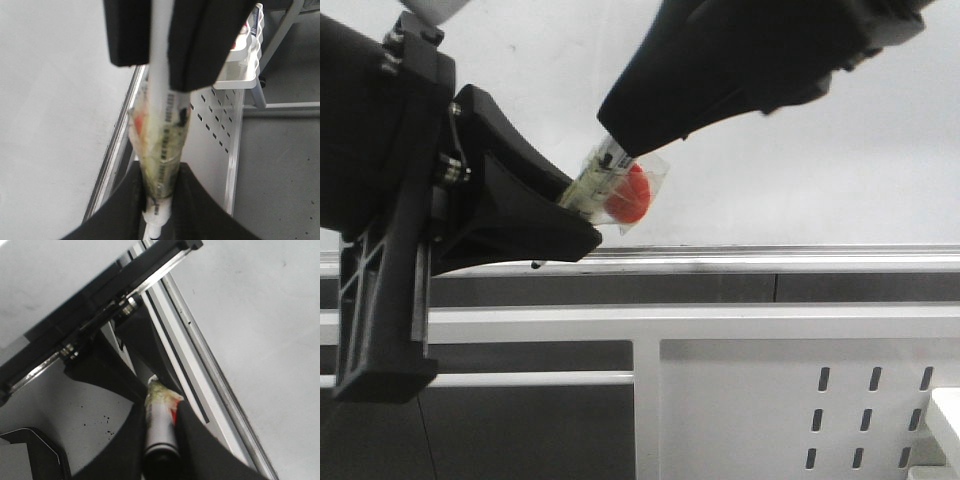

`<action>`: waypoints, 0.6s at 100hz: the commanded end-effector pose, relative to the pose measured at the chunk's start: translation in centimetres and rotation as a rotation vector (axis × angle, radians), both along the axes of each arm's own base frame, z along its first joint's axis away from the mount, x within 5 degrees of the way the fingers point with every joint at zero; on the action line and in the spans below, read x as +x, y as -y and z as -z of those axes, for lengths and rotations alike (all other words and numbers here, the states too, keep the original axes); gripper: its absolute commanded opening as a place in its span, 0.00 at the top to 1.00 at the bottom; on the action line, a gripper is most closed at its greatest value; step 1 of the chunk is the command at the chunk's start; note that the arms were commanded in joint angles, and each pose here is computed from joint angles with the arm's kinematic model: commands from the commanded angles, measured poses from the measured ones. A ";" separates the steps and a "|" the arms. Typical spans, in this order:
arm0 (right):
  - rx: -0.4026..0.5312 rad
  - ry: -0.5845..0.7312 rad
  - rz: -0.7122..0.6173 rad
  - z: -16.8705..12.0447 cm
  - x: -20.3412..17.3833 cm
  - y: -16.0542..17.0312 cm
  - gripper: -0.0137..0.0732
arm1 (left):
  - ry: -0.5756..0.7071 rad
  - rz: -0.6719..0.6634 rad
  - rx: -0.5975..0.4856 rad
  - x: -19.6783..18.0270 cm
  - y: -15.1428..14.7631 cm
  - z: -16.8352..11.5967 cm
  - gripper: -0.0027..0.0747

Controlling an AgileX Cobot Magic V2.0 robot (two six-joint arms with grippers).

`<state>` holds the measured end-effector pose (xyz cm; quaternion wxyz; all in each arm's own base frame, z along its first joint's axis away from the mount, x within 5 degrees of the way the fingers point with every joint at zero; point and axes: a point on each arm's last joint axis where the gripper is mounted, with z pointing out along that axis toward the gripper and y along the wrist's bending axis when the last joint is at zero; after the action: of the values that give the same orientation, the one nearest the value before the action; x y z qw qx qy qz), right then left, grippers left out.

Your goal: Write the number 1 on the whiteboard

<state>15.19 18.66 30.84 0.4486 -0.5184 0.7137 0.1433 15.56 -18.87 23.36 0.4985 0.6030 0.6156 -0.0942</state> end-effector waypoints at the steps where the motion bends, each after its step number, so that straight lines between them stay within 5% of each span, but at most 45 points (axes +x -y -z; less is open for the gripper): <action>1: 0.083 0.083 0.005 -2.0 0.2 -0.2 0.93 | 0.014 0.026 -0.143 -0.3 0.7 -2.2 0.90; 22: 0.083 0.083 0.005 -2.0 0.2 -0.2 0.93 | -0.021 -0.007 -0.182 -0.2 0.7 -2.3 0.35; 60: 0.218 0.132 0.074 -4.4 -0.4 1.9 0.93 | -0.107 -0.181 -0.372 -2.2 -2.9 -5.1 0.38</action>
<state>14.66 17.74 32.66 0.4893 -0.4918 0.7024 0.1595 14.29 -16.65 26.17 0.5356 0.4855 0.6750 -0.1477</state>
